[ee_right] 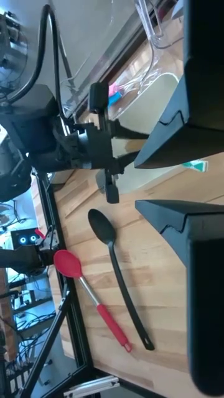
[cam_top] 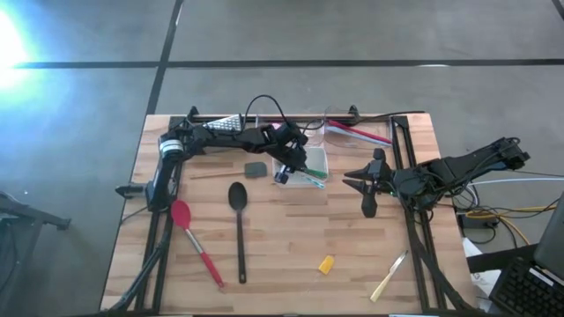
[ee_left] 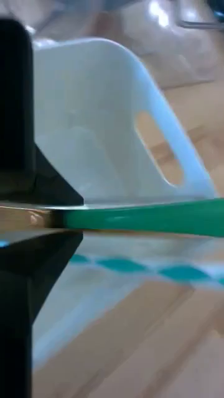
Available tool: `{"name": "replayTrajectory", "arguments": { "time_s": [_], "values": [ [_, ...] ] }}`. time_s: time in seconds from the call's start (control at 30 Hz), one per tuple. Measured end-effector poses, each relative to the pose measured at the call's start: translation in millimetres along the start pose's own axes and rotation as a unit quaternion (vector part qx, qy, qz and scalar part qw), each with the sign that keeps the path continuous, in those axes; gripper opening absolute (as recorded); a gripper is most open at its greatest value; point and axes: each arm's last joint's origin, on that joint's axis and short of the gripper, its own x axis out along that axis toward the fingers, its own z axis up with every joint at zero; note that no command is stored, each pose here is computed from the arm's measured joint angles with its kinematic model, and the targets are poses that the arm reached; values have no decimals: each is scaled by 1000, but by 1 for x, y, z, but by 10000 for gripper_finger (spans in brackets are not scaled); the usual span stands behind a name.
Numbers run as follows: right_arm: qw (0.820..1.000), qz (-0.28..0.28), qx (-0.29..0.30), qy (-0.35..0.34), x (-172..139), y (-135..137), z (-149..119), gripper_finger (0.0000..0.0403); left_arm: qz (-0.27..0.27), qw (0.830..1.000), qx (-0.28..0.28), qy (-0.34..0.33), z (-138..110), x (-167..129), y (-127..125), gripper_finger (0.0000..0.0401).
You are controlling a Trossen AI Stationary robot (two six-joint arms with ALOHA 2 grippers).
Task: Pick & Place Kitchen Items
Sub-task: Put the green table knife into the white bin, then put the black serving spoon into the right transparent bin
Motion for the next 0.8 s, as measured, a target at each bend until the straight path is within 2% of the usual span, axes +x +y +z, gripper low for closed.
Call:
{"name": "replayTrajectory", "arguments": {
  "time_s": [0.17, 0.33, 0.57, 0.8],
  "values": [
    [1000, 0, 0, 0, 0, 0, 0, 88, 25, 1000, -4, 10, 4, 0, 2, 144],
    [1000, 0, 0, 0, 0, 0, 0, 78, 56, 998, -29, 8, 21, -9, 6, 172],
    [1000, 1, 0, 0, 0, 0, 0, 74, 78, 994, -63, -34, 68, -62, 8, 173],
    [1000, 1, 2, 0, 0, 0, 0, 85, 64, 994, -63, -61, 104, -126, -24, 173]
  ]
}}
